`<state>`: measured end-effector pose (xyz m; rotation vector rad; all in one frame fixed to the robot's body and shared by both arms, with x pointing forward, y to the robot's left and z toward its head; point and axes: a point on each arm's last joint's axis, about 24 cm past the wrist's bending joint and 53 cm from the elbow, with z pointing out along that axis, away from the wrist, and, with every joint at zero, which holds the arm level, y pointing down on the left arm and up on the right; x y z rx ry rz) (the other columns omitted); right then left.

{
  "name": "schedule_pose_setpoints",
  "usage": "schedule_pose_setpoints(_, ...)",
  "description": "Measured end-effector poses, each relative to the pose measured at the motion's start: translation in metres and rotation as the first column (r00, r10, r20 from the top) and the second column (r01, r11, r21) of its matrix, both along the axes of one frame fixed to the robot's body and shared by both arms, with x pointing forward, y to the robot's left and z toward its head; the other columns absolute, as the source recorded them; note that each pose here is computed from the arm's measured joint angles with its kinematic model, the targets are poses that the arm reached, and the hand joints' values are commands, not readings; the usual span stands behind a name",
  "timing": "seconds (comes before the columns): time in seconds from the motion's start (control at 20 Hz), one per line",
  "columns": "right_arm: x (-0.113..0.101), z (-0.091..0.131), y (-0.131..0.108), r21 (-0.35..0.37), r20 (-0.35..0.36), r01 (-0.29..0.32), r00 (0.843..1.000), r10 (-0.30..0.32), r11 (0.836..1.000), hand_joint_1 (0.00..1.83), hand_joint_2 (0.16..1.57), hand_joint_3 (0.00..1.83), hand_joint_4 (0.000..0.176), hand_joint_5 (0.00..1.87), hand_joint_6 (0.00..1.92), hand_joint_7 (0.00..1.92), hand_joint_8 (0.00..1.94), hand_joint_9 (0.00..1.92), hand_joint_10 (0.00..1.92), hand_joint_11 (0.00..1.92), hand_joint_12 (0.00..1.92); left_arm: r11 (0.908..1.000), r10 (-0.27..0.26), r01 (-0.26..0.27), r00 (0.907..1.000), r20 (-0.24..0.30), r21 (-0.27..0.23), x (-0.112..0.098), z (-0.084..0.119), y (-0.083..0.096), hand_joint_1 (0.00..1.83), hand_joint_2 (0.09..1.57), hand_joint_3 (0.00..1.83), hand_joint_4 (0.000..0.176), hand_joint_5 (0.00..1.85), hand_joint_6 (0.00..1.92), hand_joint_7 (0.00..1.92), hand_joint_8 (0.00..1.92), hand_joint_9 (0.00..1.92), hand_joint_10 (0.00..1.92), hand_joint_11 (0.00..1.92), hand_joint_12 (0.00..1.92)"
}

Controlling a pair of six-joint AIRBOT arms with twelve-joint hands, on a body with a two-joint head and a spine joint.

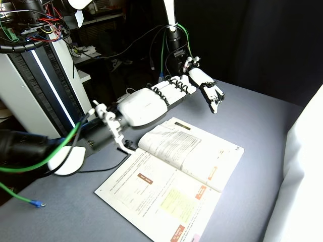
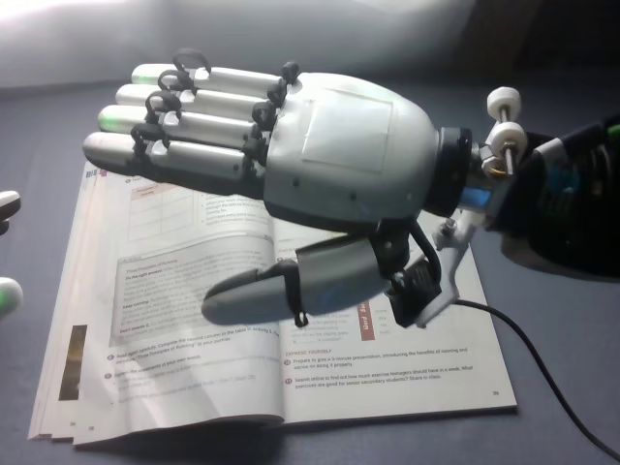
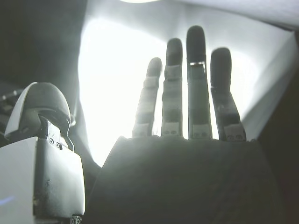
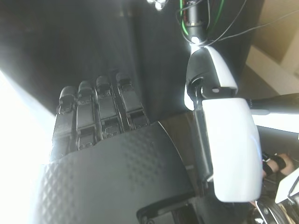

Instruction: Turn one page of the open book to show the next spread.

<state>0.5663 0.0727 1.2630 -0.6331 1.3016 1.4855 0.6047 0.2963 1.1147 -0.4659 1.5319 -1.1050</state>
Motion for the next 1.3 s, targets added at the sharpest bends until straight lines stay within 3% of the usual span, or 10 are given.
schedule_pose_setpoints(0.1,-0.003,-0.001,-0.008,-0.022,0.021,0.005,1.000,-0.005,1.000,0.05,1.17,0.00,0.000,0.00,0.00,0.00,0.00,0.00,0.00,0.00,0.00,0.9999,-0.012,0.012,0.9999,0.008,-0.006,-0.003,0.002,-0.004,0.46,1.52,0.00,0.000,0.01,0.00,0.00,0.00,0.00,0.01,0.00,0.01)
schedule_pose_setpoints(0.15,0.004,-0.003,-0.015,-0.032,0.011,0.031,0.999,-0.031,0.999,0.04,1.16,0.00,0.000,0.00,0.00,0.00,0.00,0.00,0.00,0.00,0.00,0.9999,-0.005,0.005,0.9999,0.009,-0.009,-0.002,0.002,-0.003,0.34,1.54,0.00,0.042,0.02,0.01,0.00,0.00,0.00,0.00,0.00,0.00)
schedule_pose_setpoints(0.35,0.017,-0.027,-0.039,-0.114,-0.026,0.105,0.994,-0.109,0.988,0.08,1.17,0.00,0.000,0.00,0.00,0.00,0.00,0.00,0.00,0.00,0.00,0.9998,-0.010,0.010,0.9995,0.031,-0.019,-0.003,0.008,-0.004,0.40,1.53,0.00,0.019,0.04,0.01,0.00,0.00,0.00,0.00,0.00,0.00)
schedule_pose_setpoints(0.55,0.033,-0.038,-0.075,-0.154,-0.044,0.207,0.975,-0.216,0.966,0.00,1.24,0.03,0.000,0.00,0.00,0.00,0.00,0.00,0.00,0.00,0.00,0.9970,-0.063,0.066,0.9950,0.078,-0.041,0.001,0.022,-0.023,0.33,1.51,0.00,0.031,0.00,0.00,0.00,0.00,0.00,0.00,0.00,0.00)
schedule_pose_setpoints(0.6,0.038,-0.041,-0.088,-0.161,-0.054,0.241,0.966,-0.252,0.957,0.07,1.31,0.00,0.000,0.00,0.00,0.00,0.00,0.00,0.00,0.00,0.41,0.9956,-0.079,0.083,0.9923,0.095,-0.043,0.004,0.026,-0.028,0.29,1.50,0.00,0.028,0.00,0.00,0.00,0.00,0.00,0.00,0.00,0.00)
schedule_pose_setpoints(0.75,0.046,-0.056,-0.123,-0.212,-0.058,0.328,0.936,-0.347,0.921,0.01,1.30,0.00,0.000,0.00,0.00,0.00,0.00,0.00,0.00,0.00,0.02,0.9897,-0.127,0.133,0.9852,0.116,-0.051,0.010,0.031,-0.048,0.20,1.48,0.00,0.019,0.00,0.00,0.00,0.00,0.00,0.00,0.00,0.00)
schedule_pose_setpoints(0.85,0.052,-0.065,-0.145,-0.237,-0.069,0.388,0.908,-0.414,0.891,0.00,1.27,0.00,0.000,0.00,0.00,0.00,0.00,0.00,0.00,0.00,0.00,0.9811,-0.171,0.181,0.9765,0.131,-0.068,0.011,0.032,-0.065,0.19,1.48,0.00,0.037,0.00,0.00,0.00,0.00,0.00,0.00,0.00,0.00)
schedule_pose_setpoints(0.9,0.054,-0.070,-0.156,-0.249,-0.079,0.415,0.892,-0.445,0.875,0.00,1.28,0.00,0.000,0.00,0.00,0.00,0.00,0.00,0.00,0.00,0.00,0.9760,-0.194,0.205,0.9711,0.140,-0.073,0.012,0.033,-0.073,0.16,1.49,0.00,0.016,0.00,0.00,0.00,0.00,0.00,0.00,0.00,0.00)
schedule_pose_setpoints(1.05,0.051,-0.080,-0.180,-0.271,-0.101,0.463,0.858,-0.503,0.844,0.00,1.29,0.00,0.000,0.00,0.00,0.00,0.00,0.00,0.00,0.00,0.00,0.9699,-0.210,0.227,0.9631,0.168,-0.087,0.019,0.042,-0.084,0.09,1.44,0.00,0.031,0.00,0.00,0.00,0.00,0.00,0.00,0.00,0.00)
schedule_pose_setpoints(1.3,0.048,-0.078,-0.213,-0.235,-0.133,0.536,0.808,-0.573,0.811,0.00,1.25,0.00,0.000,0.00,0.00,0.00,0.00,0.00,0.00,0.00,0.00,0.9570,-0.252,0.271,0.9525,0.171,-0.103,0.013,0.039,-0.099,0.15,1.43,0.00,0.043,0.00,0.00,0.00,0.00,0.00,0.00,0.00,0.00)
